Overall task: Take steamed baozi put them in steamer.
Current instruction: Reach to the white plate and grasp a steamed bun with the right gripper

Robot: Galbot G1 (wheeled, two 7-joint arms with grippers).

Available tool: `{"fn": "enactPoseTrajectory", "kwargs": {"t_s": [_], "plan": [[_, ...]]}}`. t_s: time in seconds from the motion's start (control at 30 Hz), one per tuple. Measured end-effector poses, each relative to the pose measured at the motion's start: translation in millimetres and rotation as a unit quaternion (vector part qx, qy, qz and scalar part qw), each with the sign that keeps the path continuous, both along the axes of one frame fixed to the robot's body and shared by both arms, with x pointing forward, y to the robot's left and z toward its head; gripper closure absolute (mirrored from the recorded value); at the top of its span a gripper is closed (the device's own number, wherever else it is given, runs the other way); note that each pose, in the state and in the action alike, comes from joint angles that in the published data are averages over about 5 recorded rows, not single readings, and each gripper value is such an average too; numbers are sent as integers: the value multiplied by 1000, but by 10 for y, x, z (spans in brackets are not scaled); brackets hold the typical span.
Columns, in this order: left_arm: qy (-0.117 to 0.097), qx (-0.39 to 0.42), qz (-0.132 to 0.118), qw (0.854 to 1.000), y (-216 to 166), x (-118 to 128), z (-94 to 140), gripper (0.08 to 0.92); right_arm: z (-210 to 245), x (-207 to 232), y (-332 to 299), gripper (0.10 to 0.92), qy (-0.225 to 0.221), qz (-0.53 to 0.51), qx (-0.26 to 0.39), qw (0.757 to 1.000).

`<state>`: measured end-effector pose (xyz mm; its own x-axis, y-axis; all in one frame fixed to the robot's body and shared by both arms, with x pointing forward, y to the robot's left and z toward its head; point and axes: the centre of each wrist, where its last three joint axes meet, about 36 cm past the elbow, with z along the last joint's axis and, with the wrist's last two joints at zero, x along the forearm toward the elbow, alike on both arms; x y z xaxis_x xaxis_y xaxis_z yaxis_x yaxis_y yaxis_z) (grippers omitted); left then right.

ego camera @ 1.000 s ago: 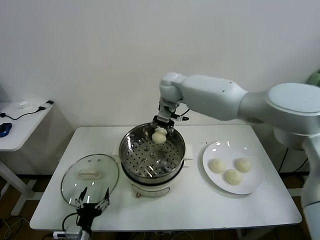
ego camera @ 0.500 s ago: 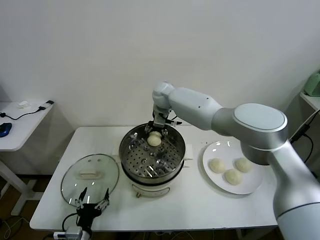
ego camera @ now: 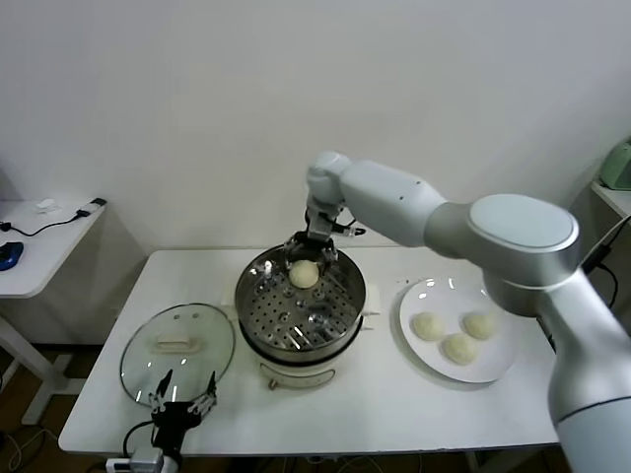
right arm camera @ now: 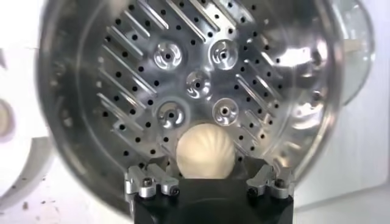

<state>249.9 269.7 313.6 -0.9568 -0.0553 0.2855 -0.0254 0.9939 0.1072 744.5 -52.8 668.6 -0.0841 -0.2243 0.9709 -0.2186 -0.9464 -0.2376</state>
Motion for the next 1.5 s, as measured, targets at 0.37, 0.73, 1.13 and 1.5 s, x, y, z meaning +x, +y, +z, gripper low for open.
{"fn": "enactPoseTrajectory", "kwargs": {"t_s": [0.37, 0.73, 1.13, 1.5], "plan": [[-3, 0, 0, 1000, -4, 6, 16, 177, 501, -186, -1481, 200, 28, -263, 4, 965], [-4, -3, 5, 1000, -6, -25, 0, 177, -309, -669, -2592, 200, 83, -498, 16, 863], [-2, -4, 13, 1000, 7, -58, -6, 177, -1309, -776, -2785, 200, 100, -586, 2, 804], [2, -3, 15, 1000, 22, -75, -33, 177, -1893, -767, -2714, 200, 100, -617, -2, 781]]}}
